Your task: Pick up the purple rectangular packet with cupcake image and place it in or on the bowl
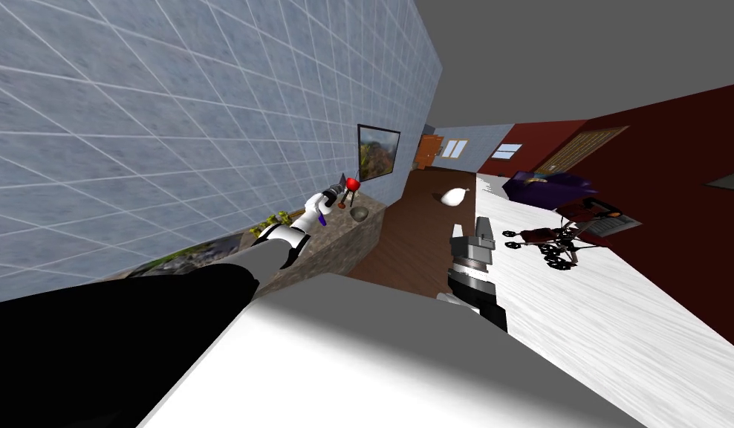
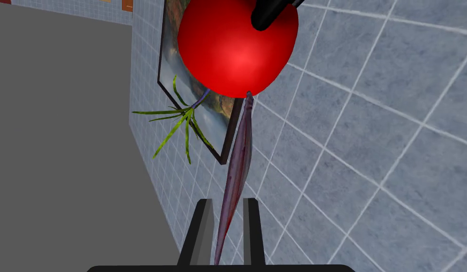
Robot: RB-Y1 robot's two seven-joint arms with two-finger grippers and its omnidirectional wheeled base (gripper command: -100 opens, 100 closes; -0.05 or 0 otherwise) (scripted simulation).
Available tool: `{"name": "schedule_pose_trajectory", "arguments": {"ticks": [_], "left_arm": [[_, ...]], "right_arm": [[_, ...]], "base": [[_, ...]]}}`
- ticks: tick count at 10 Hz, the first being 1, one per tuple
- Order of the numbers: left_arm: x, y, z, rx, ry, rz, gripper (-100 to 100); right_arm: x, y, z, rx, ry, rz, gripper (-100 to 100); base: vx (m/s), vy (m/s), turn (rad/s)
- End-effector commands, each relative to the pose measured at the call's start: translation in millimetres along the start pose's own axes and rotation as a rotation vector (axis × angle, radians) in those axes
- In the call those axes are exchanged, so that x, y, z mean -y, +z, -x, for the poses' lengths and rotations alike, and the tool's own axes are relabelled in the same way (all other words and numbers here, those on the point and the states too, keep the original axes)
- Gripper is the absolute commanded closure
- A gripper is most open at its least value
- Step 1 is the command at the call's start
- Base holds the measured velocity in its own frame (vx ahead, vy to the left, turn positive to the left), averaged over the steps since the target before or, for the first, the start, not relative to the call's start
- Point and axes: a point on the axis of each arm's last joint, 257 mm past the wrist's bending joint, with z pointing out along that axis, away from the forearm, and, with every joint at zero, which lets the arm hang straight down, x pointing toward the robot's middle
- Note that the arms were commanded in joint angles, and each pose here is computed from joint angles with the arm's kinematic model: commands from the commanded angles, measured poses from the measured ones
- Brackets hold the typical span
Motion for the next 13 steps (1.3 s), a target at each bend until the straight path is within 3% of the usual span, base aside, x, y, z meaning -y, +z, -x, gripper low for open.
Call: {"name": "schedule_pose_trajectory", "arguments": {"ticks": [1, 3, 4, 6, 7, 9, 13], "left_arm": [[2, -4.0, -9.3, -0.024, 0.041, -0.038, 100], [15, -4.8, -10.3, -0.027, 0.041, -0.087, 100], [13, -9.4, -20.1, -0.051, 0.078, -0.108, 100], [26, -11.1, -21.5, -0.055, 0.077, -0.158, 100], [23, -15.8, -31.3, -0.079, 0.111, -0.173, 100], [35, -18.4, -32.9, -0.083, 0.109, -0.222, 100], [50, -34.5, -54.9, -0.138, 0.159, -0.335, 100]], "right_arm": [[0, 0.0, 0, 0.0, 0.0, 0.0, 0], [0, 0.0, 0, 0.0, 0.0, 0.0, 0], [0, 0.0, 0, 0.0, 0.0, 0.0, 0], [0, 0.0, 0, 0.0, 0.0, 0.0, 0], [0, 0.0, 0, 0.0, 0.0, 0.0, 0], [0, 0.0, 0, 0.0, 0.0, 0.0, 0], [0, 0.0, 0, 0.0, 0.0, 0.0, 0]], "base": [[-0.011, 0.016, -0.07], [-0.014, 0.021, -0.033], [-0.014, 0.022, -0.072], [-0.014, 0.019, -0.024], [-0.016, 0.019, -0.064], [-0.013, 0.014, -0.022], [-0.019, 0.019, -0.045]]}}
